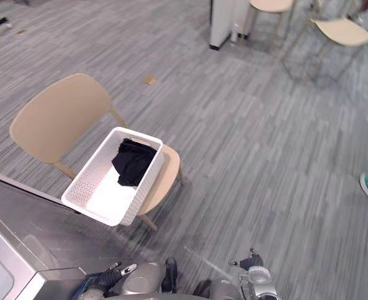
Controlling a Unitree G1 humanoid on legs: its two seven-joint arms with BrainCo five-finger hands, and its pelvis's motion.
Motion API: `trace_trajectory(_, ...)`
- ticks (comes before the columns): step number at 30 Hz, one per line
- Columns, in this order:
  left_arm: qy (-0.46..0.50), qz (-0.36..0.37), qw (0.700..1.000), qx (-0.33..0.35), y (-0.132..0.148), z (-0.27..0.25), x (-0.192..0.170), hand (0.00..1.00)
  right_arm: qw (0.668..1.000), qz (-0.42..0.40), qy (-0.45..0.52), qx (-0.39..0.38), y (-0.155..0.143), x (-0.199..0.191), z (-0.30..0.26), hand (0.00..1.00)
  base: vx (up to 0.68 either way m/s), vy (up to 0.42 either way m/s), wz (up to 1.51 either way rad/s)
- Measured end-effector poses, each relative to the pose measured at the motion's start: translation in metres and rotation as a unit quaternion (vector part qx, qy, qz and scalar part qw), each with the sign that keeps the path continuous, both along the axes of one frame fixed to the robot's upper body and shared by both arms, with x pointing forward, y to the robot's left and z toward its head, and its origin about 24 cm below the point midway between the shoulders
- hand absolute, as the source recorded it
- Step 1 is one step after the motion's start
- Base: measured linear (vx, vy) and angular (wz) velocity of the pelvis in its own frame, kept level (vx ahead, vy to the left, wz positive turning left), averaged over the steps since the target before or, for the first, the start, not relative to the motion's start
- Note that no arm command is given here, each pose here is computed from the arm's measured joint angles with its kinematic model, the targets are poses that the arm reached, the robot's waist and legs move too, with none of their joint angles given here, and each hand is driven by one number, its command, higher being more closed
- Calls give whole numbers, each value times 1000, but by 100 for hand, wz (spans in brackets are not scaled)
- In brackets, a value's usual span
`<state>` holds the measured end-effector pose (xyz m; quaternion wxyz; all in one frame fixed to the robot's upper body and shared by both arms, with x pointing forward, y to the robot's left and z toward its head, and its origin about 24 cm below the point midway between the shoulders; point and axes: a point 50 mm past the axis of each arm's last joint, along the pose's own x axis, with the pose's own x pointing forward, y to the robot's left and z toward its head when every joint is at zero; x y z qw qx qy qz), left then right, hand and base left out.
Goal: Pick up the laundry basket with both hands and put the clothes into the washing machine.
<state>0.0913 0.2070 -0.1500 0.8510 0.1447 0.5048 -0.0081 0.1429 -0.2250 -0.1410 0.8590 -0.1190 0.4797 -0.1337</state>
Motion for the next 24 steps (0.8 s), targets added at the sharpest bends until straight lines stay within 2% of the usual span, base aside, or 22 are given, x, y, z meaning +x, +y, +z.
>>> trace_trajectory(3, -3, 9, 999, 37, -3, -1, -3, 0, 1000, -11, -7, -7, -11, 1, 3, 0, 336, -234, 147)
trace_trajectory(6, -49, 20, 997, 47, -12, 6, 24, 0, 999, -12, -18, -26, -24, 6, 10, 0, 301, -389, 180)
trace_trajectory(8, -94, 4, 993, 67, 0, 18, 45, 0, 999, -22, -24, -8, -14, 6, 8, 0, 176, -461, 218)
trace_trajectory(10, -96, 5, 994, 41, -20, 15, 52, 0, 997, -70, -36, -18, -33, 4, 13, 0, 283, -421, 165)
trace_trajectory(14, -92, 34, 995, 35, -23, 13, 46, 0, 994, -73, -80, -17, -32, 20, 23, 0, 155, -271, 119)
trace_trajectory(18, -98, 34, 994, 27, -28, 14, 51, 0, 989, -72, -130, -9, -24, 36, 35, 0, 62, -103, 123)
trace_trajectory(24, -102, 4, 994, 36, -27, 16, 57, 0, 976, -88, -197, -35, -31, 50, 58, 0, 22, 55, 96)
